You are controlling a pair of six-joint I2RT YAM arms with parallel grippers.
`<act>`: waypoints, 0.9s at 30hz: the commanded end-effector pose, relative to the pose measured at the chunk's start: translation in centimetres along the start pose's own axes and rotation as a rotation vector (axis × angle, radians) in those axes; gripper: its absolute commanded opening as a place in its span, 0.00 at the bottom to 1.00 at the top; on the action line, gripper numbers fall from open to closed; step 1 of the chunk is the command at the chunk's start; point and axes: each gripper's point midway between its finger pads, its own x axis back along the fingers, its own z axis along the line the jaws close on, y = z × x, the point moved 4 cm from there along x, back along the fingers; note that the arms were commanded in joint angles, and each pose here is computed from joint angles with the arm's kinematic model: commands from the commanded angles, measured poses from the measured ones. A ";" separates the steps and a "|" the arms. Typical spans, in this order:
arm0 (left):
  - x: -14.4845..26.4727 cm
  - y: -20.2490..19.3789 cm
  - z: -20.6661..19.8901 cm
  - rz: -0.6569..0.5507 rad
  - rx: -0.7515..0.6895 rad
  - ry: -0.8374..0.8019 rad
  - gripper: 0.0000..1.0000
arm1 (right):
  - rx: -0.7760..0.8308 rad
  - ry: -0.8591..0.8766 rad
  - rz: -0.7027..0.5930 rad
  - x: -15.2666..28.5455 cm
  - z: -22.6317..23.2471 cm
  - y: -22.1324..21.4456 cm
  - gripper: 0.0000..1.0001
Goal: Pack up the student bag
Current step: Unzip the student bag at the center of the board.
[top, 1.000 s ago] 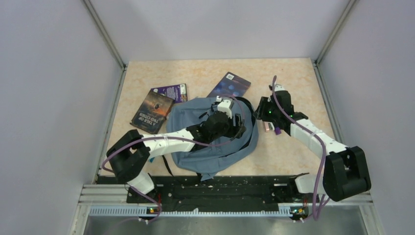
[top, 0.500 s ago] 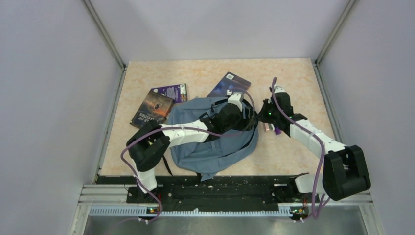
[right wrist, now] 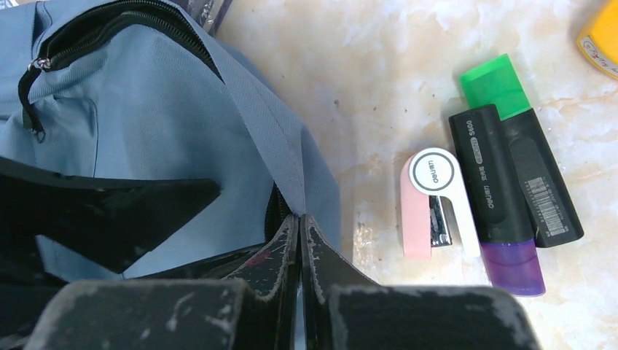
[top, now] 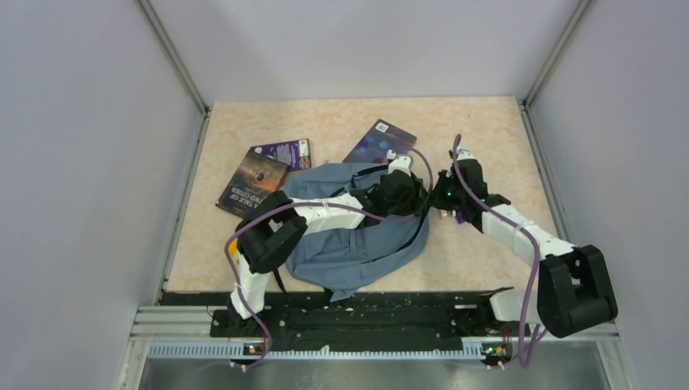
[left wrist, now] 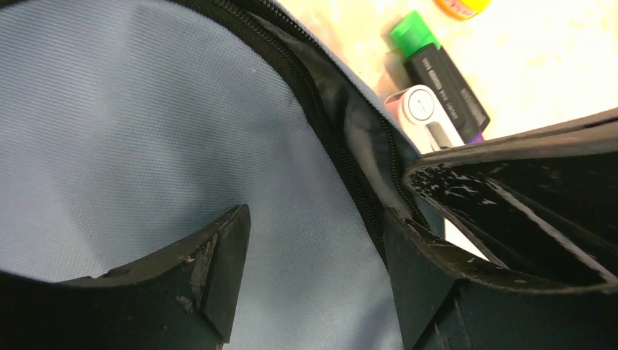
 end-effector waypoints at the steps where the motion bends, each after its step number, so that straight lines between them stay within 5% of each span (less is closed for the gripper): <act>1: -1.2 0.3 -0.5 0.006 0.007 0.019 0.72 | -0.007 0.021 -0.029 0.6 0.3 0.5 0.00; 11: -3.1 -1.6 -0.6 0.067 -0.025 0.039 0.74 | -0.008 0.028 -0.024 0.4 0.3 0.2 0.00; 23: 1.7 1.6 1.4 -0.083 -0.037 0.155 0.04 | -0.009 -0.008 -0.036 0.5 -0.4 0.0 0.00; 27: 4.5 2.7 2.8 -0.136 -0.033 0.216 0.00 | -0.004 -0.030 -0.019 0.1 -0.8 -0.4 0.00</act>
